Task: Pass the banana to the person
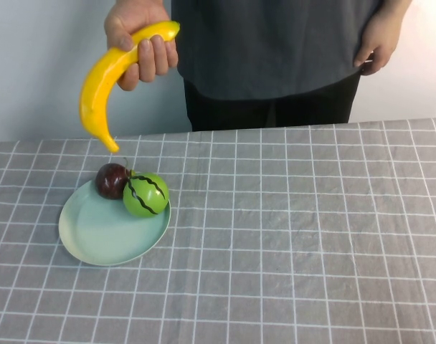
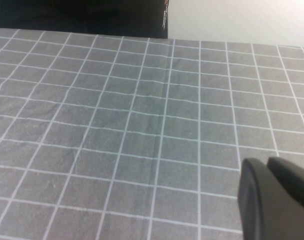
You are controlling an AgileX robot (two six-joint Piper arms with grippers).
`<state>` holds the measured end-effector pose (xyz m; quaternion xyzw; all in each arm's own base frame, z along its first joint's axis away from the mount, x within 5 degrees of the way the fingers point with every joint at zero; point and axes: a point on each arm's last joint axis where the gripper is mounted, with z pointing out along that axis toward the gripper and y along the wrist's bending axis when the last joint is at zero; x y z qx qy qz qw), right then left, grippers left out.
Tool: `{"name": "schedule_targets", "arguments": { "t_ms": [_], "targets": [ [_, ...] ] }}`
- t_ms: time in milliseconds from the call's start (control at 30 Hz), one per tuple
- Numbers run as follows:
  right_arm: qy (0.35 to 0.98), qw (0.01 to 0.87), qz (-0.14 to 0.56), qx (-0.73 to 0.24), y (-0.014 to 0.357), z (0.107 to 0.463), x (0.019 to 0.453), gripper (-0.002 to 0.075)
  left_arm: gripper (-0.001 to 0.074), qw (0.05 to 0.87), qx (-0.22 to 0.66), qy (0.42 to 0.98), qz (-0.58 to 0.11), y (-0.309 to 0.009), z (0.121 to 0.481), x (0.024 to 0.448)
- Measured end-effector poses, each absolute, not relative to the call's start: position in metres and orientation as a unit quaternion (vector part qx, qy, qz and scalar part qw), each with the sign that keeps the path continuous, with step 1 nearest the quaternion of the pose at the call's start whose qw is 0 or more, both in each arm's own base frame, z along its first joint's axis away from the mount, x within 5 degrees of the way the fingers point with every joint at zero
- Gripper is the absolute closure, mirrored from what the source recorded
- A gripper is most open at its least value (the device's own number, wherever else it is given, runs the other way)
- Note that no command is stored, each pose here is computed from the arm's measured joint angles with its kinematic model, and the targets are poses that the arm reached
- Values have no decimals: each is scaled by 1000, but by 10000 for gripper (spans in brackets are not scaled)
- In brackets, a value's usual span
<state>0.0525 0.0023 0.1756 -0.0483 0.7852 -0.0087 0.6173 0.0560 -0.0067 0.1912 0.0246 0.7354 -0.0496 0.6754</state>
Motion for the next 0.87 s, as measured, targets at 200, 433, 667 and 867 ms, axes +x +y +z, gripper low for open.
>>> {"name": "schedule_targets", "arguments": {
  "t_ms": [200, 433, 667, 867],
  "targets": [
    [785, 617, -9, -48, 2, 176, 53, 731, 739, 602, 37, 797, -41, -7, 174, 53],
    [785, 617, -9, -48, 2, 176, 53, 731, 738, 598, 41, 800, -35, -7, 173, 52],
    [785, 617, -9, -48, 2, 176, 53, 732, 739, 597, 42, 800, -33, -7, 173, 52],
    [785, 617, -9, -48, 2, 176, 53, 731, 739, 597, 42, 800, -33, -7, 173, 52]
  ]
}}
